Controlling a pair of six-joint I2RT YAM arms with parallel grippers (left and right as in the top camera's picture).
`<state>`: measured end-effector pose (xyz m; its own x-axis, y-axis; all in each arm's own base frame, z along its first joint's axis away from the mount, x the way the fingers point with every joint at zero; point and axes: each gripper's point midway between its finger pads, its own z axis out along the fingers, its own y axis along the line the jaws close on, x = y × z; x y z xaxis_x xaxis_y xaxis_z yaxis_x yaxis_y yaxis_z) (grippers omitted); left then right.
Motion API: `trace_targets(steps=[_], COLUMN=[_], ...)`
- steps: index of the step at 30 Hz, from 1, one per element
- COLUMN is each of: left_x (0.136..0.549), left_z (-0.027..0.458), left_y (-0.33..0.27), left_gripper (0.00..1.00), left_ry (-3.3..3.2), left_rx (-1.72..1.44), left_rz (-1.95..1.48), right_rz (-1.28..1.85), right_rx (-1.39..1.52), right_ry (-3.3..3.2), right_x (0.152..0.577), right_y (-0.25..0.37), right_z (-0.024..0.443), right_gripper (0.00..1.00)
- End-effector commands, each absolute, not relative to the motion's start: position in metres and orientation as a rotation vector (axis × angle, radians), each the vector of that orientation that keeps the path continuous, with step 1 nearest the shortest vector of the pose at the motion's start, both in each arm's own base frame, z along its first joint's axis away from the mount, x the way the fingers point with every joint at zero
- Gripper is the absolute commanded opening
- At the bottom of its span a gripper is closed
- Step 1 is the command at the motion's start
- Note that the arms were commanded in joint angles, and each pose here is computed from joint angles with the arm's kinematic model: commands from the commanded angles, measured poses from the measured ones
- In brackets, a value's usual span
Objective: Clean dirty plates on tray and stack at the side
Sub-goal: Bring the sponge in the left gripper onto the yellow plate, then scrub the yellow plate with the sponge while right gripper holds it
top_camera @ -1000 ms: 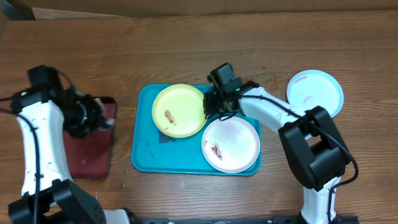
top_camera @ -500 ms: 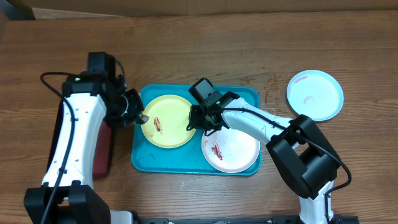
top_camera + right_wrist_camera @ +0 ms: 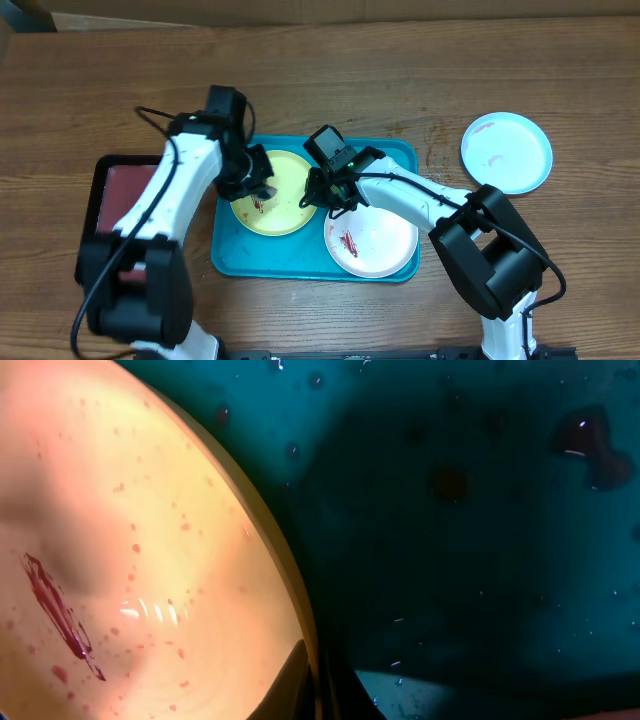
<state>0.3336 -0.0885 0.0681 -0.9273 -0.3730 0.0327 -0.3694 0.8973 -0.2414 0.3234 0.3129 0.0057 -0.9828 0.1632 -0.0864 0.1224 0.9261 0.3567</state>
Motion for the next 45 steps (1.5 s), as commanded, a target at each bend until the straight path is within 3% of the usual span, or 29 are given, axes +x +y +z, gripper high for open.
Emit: trace_targets(steps=[1,8,13,19,25,30,33,39,45], left_x=[0.333,0.332,0.319,0.303,0.300,0.330,0.349,0.366,0.360], left_z=[0.047,0.009,-0.017,-0.016,-0.005,0.029,0.039,0.036,0.016], left_y=[-0.115,-0.127,-0.093,-0.036,-0.010,-0.012,-0.032,-0.097,-0.120], left_gripper=[0.04,0.04,0.04,0.04,0.04,0.04,0.04,0.04,0.04], left_ry=[3.103,3.184,3.258,3.253,3.236,3.188,3.174,3.180,3.174], left_rx=[-0.606,-0.534,-0.565,-0.559,-0.572,-0.588,-0.589,-0.444,-0.399], left_rz=[-0.542,-0.560,-0.221,0.297,0.474,0.435,0.242,-0.375,-0.472], right_rz=[0.421,0.420,0.404,0.384,0.367,0.368,0.371,0.379,0.383], right_rx=[0.264,0.247,0.249,0.251,0.249,0.249,0.249,0.248,0.248], right_ry=[2.963,2.955,2.948,2.939,2.939,2.938,2.936,2.929,2.926], right_x=[0.326,0.328,0.329,0.331,0.331,0.331,0.331,0.333,0.333], right_y=[0.297,0.297,0.295,0.293,0.291,0.291,0.291,0.292,0.293], right_z=[-0.009,-0.008,-0.009,-0.009,-0.009,-0.009,-0.009,-0.008,-0.008], right_gripper=[0.04,0.04,0.04,0.04,0.04,0.04,0.04,0.04,0.04])
